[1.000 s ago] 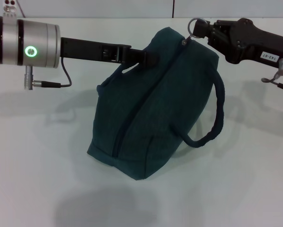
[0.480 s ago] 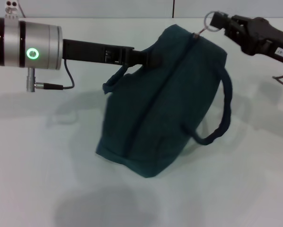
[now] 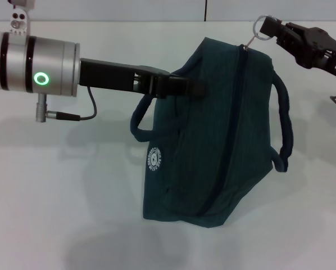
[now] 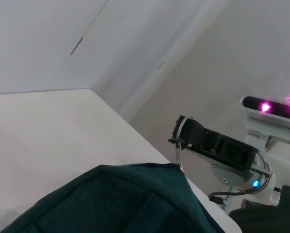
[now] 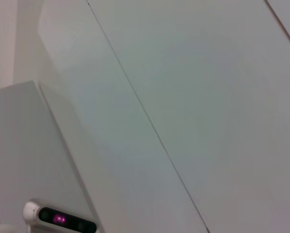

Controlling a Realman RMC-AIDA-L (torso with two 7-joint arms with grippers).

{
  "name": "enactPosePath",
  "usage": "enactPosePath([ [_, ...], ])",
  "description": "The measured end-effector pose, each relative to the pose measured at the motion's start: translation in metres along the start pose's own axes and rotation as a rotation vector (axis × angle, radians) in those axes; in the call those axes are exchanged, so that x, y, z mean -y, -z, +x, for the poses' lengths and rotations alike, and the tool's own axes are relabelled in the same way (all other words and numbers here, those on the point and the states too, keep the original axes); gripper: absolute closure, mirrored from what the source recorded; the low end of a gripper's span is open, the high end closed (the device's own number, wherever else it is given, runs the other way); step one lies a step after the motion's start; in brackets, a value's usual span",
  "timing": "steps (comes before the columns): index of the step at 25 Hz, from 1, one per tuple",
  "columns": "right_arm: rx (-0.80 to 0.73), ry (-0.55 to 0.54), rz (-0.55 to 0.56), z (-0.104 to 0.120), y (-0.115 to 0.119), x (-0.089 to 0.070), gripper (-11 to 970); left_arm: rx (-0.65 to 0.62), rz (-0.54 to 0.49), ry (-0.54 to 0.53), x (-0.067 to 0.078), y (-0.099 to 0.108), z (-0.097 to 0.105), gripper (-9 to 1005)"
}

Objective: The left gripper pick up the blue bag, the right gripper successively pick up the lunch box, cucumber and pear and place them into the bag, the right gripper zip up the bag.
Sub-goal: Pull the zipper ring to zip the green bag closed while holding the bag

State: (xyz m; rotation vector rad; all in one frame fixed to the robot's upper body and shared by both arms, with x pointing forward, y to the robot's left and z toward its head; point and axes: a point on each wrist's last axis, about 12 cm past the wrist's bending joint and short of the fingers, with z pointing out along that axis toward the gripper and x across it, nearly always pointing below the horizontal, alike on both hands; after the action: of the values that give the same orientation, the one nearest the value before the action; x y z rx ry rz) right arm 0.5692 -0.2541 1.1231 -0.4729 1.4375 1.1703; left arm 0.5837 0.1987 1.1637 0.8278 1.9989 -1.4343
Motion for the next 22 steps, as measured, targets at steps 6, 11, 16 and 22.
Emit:
enactPosePath([
  [6, 0.003, 0.0, -0.009, 0.0, 0.0, -0.001, 954, -0.002, 0.002, -0.003, 0.0, -0.001, -0.001, 951],
  [11, 0.003, 0.002, -0.01, -0.001, 0.0, -0.001, 954, -0.003, 0.005, -0.005, 0.001, -0.002, -0.002, 951],
  [16, 0.012, 0.006, -0.027, -0.004, -0.001, -0.002, 955, -0.007, 0.034, -0.022, 0.005, -0.002, -0.004, 951],
  [22, 0.02, -0.024, -0.036, -0.011, 0.002, 0.0, 955, -0.015, 0.067, -0.057, 0.009, -0.003, -0.004, 951],
])
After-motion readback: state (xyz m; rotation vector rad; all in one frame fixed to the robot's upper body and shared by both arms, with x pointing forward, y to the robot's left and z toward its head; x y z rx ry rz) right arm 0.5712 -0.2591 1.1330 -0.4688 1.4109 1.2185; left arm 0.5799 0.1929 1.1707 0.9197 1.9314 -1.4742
